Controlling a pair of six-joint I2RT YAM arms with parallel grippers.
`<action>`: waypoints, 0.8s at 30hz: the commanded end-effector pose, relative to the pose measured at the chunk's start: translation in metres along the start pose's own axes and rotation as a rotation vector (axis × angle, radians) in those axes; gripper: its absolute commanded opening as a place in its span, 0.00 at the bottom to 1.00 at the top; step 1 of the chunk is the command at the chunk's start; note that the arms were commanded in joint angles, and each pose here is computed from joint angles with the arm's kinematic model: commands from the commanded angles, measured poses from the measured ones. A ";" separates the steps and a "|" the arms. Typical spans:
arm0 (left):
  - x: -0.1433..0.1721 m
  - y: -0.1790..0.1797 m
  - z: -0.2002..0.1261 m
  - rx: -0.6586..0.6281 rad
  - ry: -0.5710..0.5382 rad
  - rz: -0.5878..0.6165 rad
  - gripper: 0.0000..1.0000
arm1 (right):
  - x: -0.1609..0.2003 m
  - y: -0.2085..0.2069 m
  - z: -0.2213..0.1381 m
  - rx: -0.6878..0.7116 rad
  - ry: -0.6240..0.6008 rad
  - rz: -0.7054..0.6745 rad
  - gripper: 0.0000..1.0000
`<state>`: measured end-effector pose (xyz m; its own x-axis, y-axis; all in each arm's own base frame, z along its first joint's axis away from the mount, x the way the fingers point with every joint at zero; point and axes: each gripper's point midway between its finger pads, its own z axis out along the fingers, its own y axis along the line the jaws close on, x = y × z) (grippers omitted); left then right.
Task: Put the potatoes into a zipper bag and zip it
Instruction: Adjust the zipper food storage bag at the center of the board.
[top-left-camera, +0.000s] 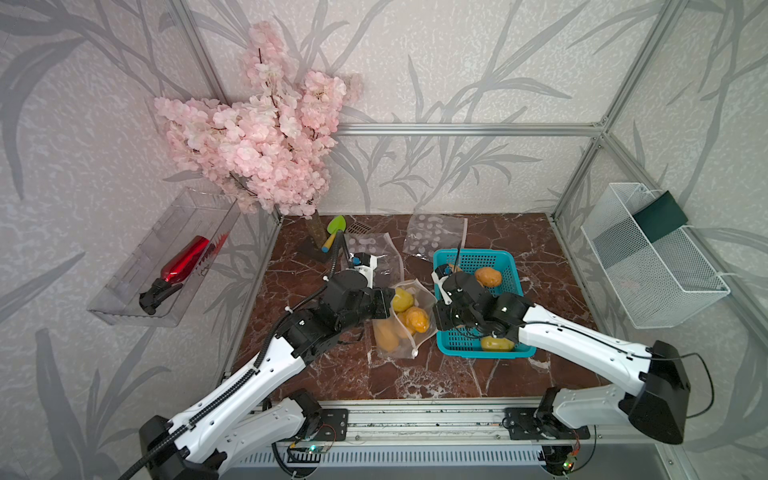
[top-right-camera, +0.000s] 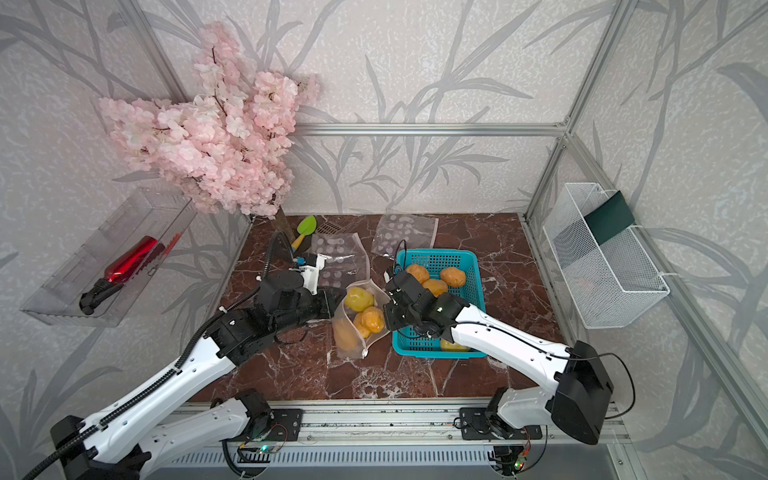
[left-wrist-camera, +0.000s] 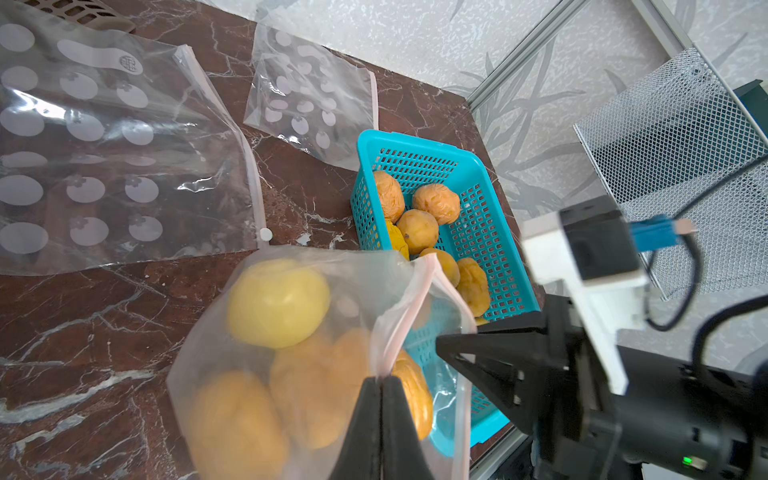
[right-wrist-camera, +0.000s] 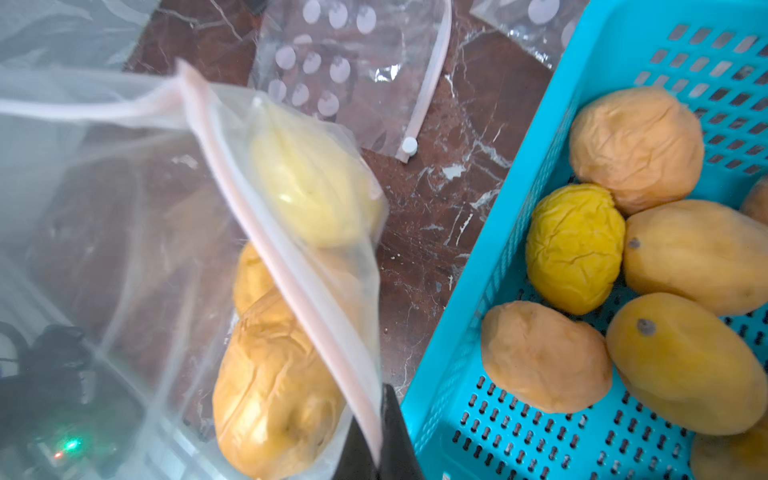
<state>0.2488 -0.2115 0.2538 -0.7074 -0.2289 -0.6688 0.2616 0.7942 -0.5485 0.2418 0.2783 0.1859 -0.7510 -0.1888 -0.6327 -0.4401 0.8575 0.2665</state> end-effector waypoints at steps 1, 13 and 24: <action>0.000 0.002 0.004 -0.001 -0.006 -0.021 0.00 | -0.005 0.003 -0.013 -0.031 -0.041 -0.022 0.00; 0.002 0.013 0.000 0.007 -0.084 -0.072 0.00 | -0.011 0.035 -0.014 -0.157 -0.042 -0.098 0.11; 0.001 0.020 0.004 -0.009 -0.081 -0.125 0.00 | -0.034 0.054 -0.025 -0.224 -0.100 -0.110 0.05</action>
<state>0.2522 -0.2015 0.2382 -0.6916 -0.3315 -0.6418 0.1918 0.7723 -0.6056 0.2279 0.3062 0.2170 -0.6754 -0.2289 -0.7011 -0.5899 0.7382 0.3272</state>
